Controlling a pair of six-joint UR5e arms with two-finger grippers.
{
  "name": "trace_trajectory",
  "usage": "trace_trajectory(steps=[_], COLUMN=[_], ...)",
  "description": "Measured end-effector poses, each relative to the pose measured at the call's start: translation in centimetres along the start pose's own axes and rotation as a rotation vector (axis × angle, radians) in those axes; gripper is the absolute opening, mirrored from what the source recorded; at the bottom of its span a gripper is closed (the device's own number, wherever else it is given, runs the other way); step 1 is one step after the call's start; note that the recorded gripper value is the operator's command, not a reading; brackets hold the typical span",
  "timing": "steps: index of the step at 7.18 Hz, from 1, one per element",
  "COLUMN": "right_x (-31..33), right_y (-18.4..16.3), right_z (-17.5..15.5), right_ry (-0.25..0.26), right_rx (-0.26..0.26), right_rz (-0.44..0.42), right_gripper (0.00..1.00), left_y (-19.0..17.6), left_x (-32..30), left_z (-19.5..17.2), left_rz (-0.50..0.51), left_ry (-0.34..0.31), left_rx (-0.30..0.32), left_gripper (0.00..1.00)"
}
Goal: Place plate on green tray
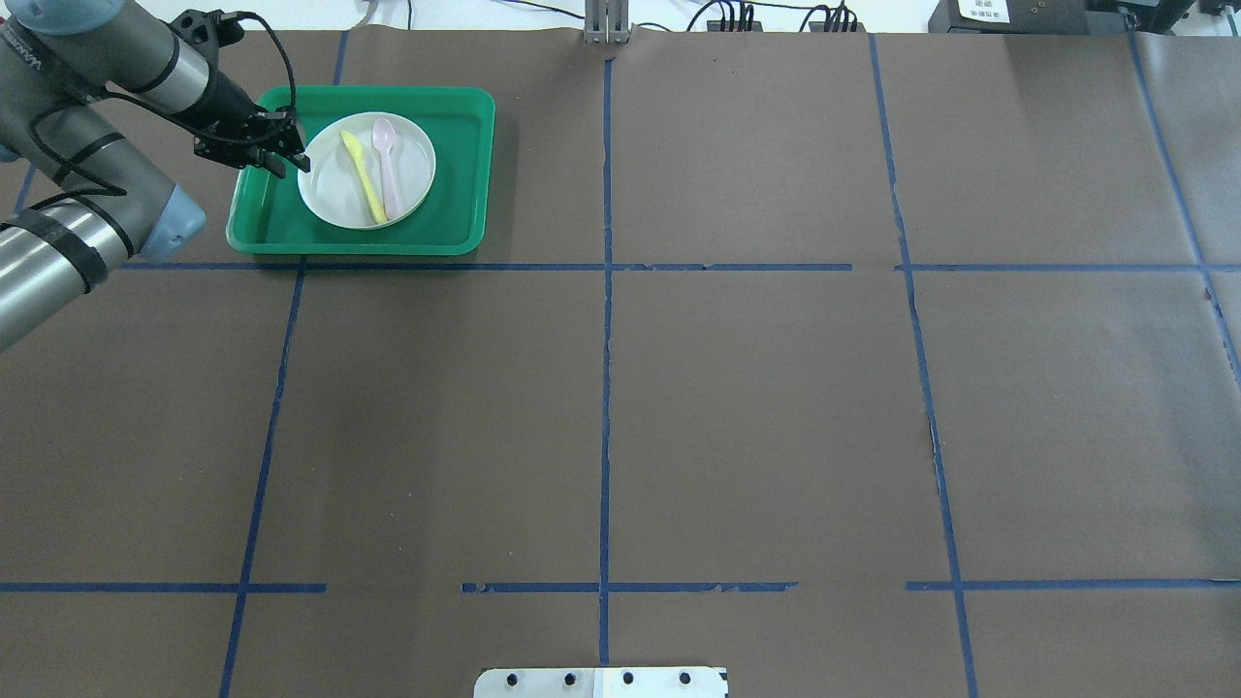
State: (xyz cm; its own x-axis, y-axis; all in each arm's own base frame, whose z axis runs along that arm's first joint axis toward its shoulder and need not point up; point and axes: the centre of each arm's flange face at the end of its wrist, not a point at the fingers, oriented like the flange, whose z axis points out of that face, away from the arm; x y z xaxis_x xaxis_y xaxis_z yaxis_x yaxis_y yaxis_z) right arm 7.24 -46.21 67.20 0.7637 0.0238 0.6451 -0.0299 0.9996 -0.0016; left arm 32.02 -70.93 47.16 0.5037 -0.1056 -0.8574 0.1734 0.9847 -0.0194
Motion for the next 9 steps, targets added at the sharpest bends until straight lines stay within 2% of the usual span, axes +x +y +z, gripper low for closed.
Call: trace_trajectory(steps=[2, 4, 7, 9], right_x=[0.0, 0.0, 0.0, 0.0], right_y=[0.0, 0.0, 0.0, 0.0], right_z=[0.0, 0.0, 0.0, 0.0], right_ry=[0.000, 0.000, 0.000, 0.000], right_rx=[0.000, 0.000, 0.000, 0.000], right_rz=[0.000, 0.000, 0.000, 0.000], right_gripper=[1.00, 1.00, 1.00, 1.00], left_y=[1.4, 3.5, 6.9, 9.8], left_x=[-2.6, -7.5, -17.9, -24.8], left_z=[-2.4, -7.9, -15.1, -21.0], left_rz=[0.053, 0.151, 0.329, 0.369], left_ry=[0.012, 0.006, -0.085, -0.126], left_rx=[0.032, 0.083, 0.112, 0.095], left_gripper=[1.00, 1.00, 1.00, 1.00])
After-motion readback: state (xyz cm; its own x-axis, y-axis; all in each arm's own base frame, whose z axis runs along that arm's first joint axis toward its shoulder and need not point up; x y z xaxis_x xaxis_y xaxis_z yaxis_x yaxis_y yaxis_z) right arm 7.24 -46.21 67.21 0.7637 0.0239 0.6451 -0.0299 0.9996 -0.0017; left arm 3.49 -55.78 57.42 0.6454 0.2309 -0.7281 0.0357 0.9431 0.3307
